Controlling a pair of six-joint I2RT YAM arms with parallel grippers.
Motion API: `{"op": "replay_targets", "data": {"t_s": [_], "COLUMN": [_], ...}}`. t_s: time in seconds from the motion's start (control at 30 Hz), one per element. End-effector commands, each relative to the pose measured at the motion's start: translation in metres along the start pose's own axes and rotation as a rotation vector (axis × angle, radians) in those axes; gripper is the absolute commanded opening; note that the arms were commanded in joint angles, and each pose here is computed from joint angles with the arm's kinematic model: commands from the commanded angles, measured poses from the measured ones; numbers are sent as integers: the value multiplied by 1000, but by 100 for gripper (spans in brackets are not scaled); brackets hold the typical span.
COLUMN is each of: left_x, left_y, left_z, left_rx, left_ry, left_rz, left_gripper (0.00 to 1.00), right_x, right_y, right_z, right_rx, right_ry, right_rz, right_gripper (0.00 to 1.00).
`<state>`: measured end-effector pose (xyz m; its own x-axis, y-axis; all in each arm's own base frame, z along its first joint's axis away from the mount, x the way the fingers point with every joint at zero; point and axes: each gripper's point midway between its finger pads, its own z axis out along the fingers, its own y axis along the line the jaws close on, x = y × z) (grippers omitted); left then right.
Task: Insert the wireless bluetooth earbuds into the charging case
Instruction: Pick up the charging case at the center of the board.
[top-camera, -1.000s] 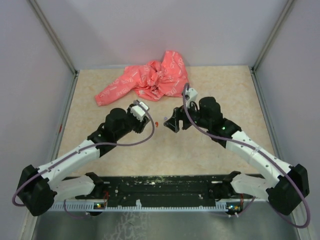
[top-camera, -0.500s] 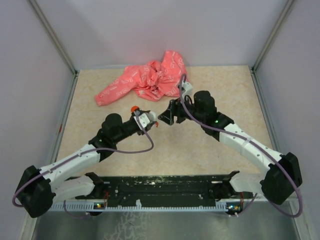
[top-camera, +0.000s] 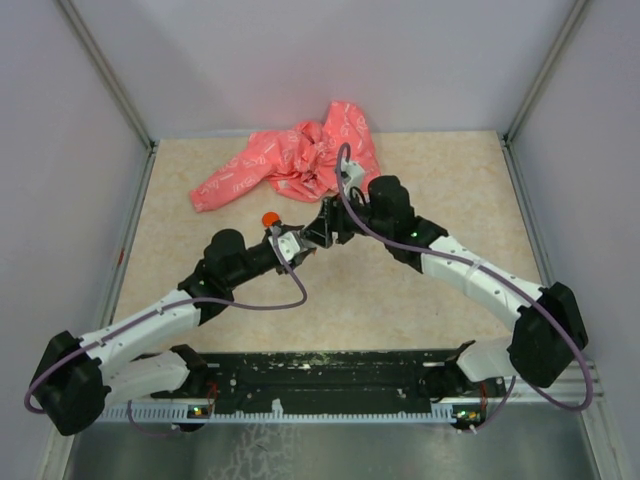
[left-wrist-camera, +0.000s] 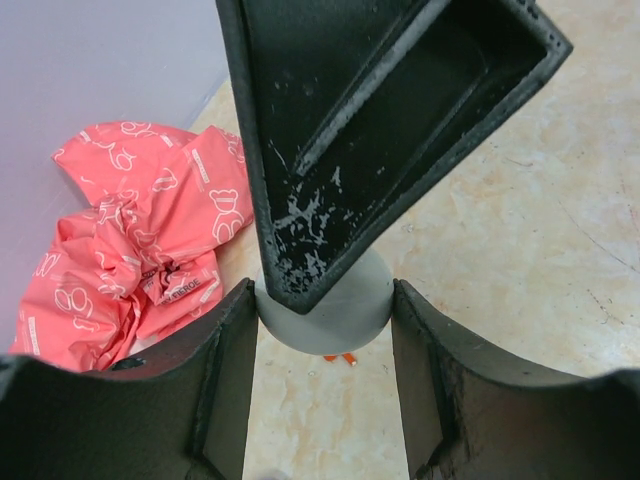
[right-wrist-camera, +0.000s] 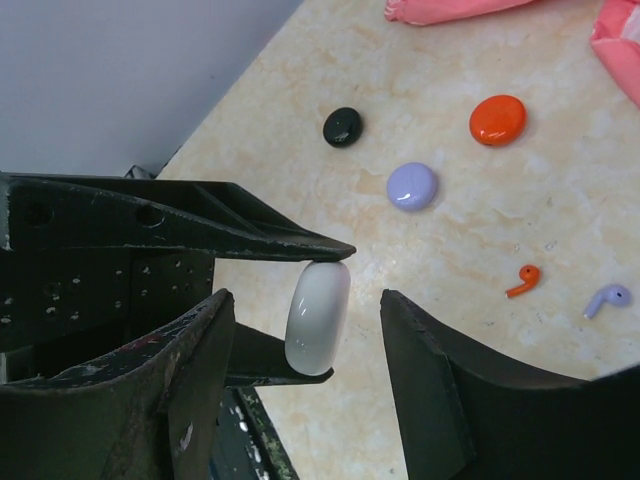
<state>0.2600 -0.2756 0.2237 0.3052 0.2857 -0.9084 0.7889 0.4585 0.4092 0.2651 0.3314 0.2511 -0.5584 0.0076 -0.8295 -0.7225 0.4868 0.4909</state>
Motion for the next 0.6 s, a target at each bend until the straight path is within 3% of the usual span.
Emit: {"op": "replay_targets", "data": {"t_s": [0.0,0.27,0.57], "left_x": [-18,-20,-18], "left_y": [2,1,0], "left_z": [-2,-2,-2], "left_rx": [-3,0,9], "left_ry": [-65,-72,-55], "left_rz": [24,21,16], "left_gripper": [35,35,40], "right_x": [-20,-8,-16], "right_y": [18,14,22], "right_z": [3,5,-2], "right_rx": [-52,-51,-87], "right_ry": [-33,5,-12], "right_rz": [-30,-35,-102], "right_gripper": [60,52,20]}}
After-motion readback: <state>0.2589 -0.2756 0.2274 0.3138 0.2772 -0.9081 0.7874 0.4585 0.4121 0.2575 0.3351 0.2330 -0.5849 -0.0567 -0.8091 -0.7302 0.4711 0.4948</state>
